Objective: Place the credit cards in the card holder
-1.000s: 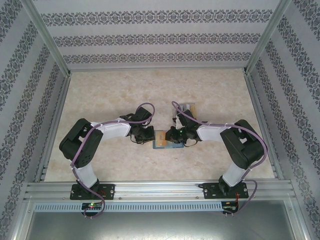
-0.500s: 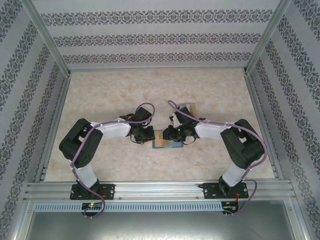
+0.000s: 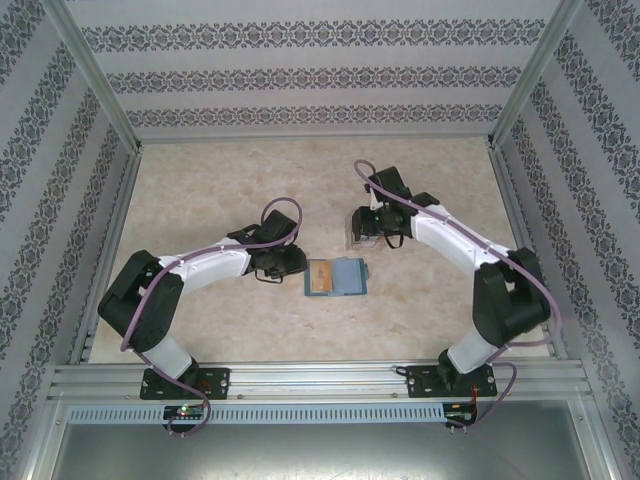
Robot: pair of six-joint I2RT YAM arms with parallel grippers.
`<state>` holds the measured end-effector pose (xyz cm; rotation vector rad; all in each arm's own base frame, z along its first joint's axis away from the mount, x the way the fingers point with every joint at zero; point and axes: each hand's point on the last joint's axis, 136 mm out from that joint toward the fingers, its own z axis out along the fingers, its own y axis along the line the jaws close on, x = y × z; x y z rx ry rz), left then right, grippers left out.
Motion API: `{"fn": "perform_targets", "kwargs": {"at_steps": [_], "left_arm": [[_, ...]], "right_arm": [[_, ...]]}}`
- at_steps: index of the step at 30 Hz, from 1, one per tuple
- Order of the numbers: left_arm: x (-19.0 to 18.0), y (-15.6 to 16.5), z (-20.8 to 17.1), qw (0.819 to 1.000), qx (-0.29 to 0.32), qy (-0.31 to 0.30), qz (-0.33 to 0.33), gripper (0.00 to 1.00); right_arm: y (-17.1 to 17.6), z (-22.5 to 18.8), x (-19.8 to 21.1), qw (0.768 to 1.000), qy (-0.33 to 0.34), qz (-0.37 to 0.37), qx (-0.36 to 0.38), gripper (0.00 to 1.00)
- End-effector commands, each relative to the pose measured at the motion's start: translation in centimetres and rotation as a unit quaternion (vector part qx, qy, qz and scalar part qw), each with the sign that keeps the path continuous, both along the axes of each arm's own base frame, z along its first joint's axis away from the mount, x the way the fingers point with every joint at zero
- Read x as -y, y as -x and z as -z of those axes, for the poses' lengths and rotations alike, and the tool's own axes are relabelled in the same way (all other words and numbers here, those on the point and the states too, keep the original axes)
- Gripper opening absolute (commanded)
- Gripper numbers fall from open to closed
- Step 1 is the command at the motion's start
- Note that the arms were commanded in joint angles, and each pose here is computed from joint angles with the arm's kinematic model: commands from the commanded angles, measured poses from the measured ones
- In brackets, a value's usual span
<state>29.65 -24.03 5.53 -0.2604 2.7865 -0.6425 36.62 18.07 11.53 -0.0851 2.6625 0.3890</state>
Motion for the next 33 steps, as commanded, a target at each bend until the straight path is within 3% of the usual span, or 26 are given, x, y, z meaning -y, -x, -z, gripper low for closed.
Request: {"fn": "perform_targets", "kwargs": {"at_steps": [1, 2, 5, 8, 12, 18, 27, 33], "left_arm": [[1.0, -0.7, -1.7, 0.999, 0.030, 0.013, 0.012, 0.31], [1.6, -1.0, -2.1, 0.999, 0.035, 0.027, 0.019, 0.30], [3.8, -1.3, -3.0, 0.995, 0.042, 0.077, 0.042, 0.27], [5.3, -1.3, -3.0, 0.992, 0.038, 0.103, 0.060, 0.24], [6.6, -1.1, -2.1, 0.990, 0.018, 0.117, 0.082, 0.23], [6.4, -0.8, 1.0, 0.993, -0.028, 0.091, 0.071, 0.18], [4.0, 0.8, 4.9, 0.996, -0.067, 0.035, 0.045, 0.14], [3.4, 1.1, 5.1, 0.997, -0.066, 0.027, 0.042, 0.14]], "right_arm": [[0.2, 1.3, 0.5, 0.998, 0.053, -0.029, -0.033, 0.34], [-0.1, 1.0, -0.2, 0.998, 0.045, -0.035, -0.030, 0.33], [0.4, -0.1, -2.7, 0.997, 0.010, -0.066, -0.029, 0.19], [2.7, -0.1, -5.0, 0.993, -0.062, -0.077, -0.058, 0.12], [6.1, 2.3, -6.7, 0.987, -0.088, -0.086, -0.101, 0.10], [8.6, 6.3, -7.3, 0.978, -0.102, -0.081, -0.162, 0.10], [10.1, 10.4, -1.0, 0.983, 0.046, -0.034, -0.173, 0.14], [10.7, 10.2, 0.7, 0.983, 0.059, -0.017, -0.173, 0.14]]}}
